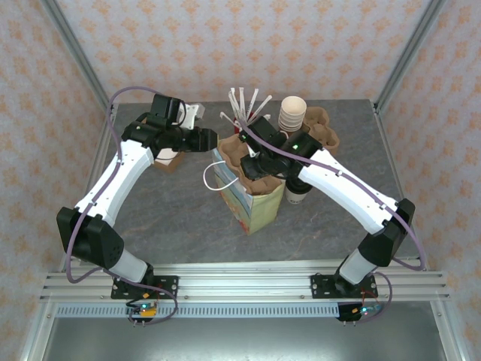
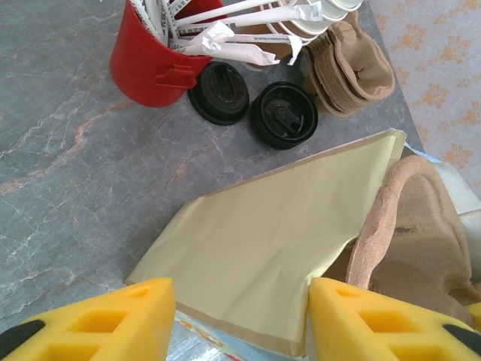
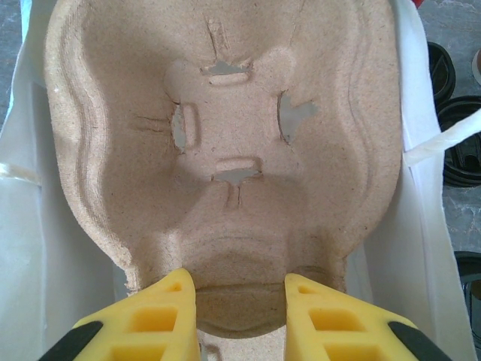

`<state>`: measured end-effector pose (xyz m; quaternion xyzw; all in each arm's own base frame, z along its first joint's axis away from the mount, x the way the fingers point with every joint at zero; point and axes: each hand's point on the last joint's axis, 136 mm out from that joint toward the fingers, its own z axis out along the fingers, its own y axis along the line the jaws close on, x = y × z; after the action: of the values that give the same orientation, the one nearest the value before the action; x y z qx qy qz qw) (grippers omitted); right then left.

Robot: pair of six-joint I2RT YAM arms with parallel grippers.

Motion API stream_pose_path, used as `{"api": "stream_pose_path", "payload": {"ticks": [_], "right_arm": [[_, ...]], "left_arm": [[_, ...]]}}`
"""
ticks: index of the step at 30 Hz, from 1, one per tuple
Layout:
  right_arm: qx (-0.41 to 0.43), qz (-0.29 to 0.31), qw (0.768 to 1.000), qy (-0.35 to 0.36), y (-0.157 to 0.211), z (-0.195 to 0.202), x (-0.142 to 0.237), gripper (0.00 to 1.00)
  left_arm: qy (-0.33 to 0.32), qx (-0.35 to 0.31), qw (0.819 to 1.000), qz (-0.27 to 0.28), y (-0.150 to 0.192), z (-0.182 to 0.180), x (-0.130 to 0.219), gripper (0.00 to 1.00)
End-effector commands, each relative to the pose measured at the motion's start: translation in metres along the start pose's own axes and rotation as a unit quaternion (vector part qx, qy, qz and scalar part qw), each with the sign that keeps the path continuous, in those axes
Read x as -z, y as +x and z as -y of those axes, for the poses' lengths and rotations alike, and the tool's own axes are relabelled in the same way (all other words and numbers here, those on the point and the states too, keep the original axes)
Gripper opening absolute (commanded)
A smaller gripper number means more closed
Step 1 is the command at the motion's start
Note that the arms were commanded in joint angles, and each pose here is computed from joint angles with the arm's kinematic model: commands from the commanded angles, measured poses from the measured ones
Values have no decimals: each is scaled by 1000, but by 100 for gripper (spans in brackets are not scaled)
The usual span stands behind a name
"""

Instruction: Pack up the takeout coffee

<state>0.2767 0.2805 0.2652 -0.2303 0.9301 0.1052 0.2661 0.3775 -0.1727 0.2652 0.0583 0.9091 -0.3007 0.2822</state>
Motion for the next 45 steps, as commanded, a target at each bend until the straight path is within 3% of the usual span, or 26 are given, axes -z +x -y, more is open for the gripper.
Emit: {"api": "stream_pose_path", "payload": {"ticks": [1, 45], "right_arm": [[-5, 4, 1000, 7, 6, 6, 19, 27], [1, -66, 998, 19, 27, 3, -21, 27]], "left_arm": [[-23, 4, 1000, -2, 1, -9, -4, 50], [-8, 2, 1000, 23, -5, 1, 7, 52]]}}
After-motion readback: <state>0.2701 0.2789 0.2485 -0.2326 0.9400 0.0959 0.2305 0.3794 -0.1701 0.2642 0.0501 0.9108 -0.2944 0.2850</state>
